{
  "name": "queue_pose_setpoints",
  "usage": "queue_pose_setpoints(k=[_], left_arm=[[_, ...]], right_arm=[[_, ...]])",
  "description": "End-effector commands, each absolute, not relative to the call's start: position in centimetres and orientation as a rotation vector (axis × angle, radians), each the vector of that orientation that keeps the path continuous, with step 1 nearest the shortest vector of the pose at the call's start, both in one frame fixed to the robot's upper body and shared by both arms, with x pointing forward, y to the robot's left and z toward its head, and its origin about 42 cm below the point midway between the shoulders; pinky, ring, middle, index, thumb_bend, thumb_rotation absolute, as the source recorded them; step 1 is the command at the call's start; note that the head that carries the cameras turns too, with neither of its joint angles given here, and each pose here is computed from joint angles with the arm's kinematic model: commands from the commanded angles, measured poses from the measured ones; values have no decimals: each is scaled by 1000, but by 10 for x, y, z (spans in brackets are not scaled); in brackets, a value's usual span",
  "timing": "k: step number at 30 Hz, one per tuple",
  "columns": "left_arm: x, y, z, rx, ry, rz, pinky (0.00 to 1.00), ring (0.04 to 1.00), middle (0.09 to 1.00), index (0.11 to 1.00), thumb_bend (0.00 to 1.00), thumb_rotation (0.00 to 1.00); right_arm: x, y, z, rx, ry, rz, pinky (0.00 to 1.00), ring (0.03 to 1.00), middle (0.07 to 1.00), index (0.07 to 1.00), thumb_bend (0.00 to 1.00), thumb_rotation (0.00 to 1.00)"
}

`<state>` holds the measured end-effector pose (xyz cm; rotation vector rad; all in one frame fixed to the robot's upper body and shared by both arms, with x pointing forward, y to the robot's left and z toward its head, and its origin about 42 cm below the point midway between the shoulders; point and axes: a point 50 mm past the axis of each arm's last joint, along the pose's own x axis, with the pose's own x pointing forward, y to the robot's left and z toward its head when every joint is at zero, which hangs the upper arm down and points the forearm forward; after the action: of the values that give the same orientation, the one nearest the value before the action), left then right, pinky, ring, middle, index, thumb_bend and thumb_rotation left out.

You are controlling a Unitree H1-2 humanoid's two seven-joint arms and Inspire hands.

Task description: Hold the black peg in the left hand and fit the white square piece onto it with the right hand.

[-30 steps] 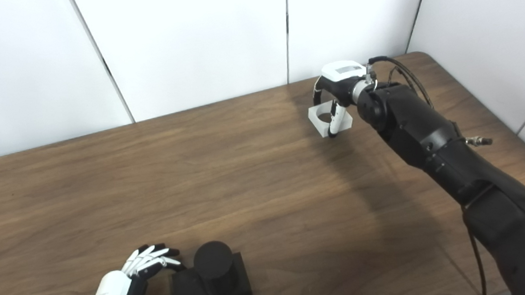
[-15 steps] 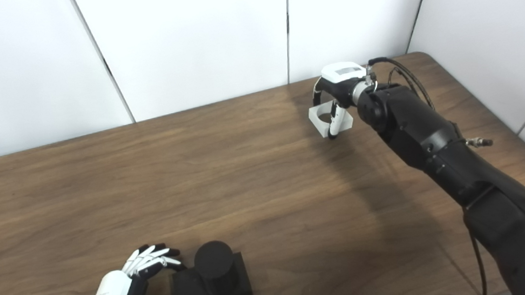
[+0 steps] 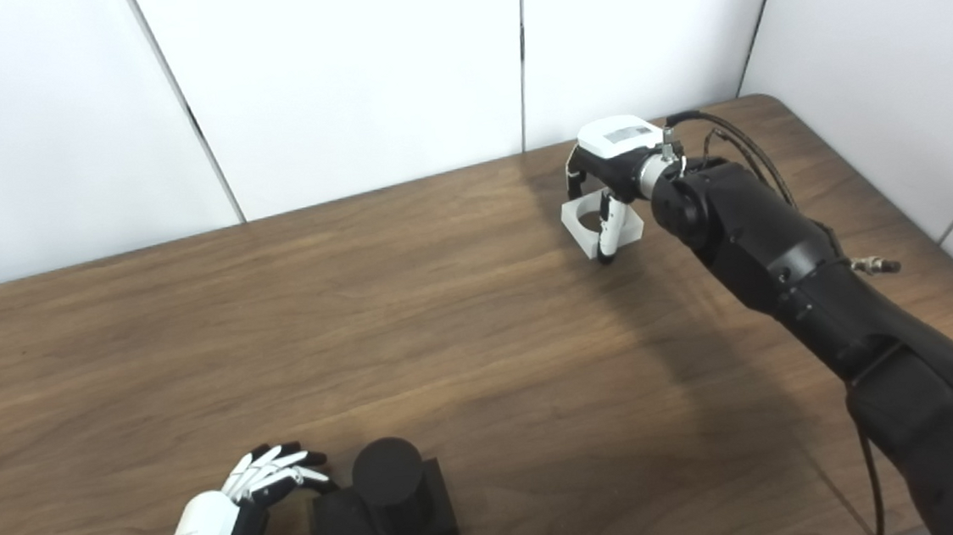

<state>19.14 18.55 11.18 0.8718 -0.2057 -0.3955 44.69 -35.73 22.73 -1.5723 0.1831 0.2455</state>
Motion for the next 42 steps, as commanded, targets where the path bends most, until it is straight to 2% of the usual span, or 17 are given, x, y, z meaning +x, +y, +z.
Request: queue_pose_setpoints(k=[1,8,21,30,42], left_arm=[[191,185,110,886,-192,-407,921,875,785,486,518,43],[191,178,112,887,-193,-405,910,873,783,486,518,44],[193,165,114,906,-200,-407,911,871,784,485,520,46],[195,161,115,905,-193,-409,927,880,788,485,520,47],[199,160,116,903,-193,-411,930,882,787,485,520,47]], right_arm=[[452,-363,264,-1604,82,181,819,870,782,484,524,131],[438,-347,286,-1597,-30,208,829,874,778,484,524,131],[351,-267,344,-1595,-330,428,839,857,757,483,525,132],[301,-224,359,-1564,-452,562,839,849,741,483,525,135],[259,-197,368,-1502,-550,651,863,848,735,481,525,132]])
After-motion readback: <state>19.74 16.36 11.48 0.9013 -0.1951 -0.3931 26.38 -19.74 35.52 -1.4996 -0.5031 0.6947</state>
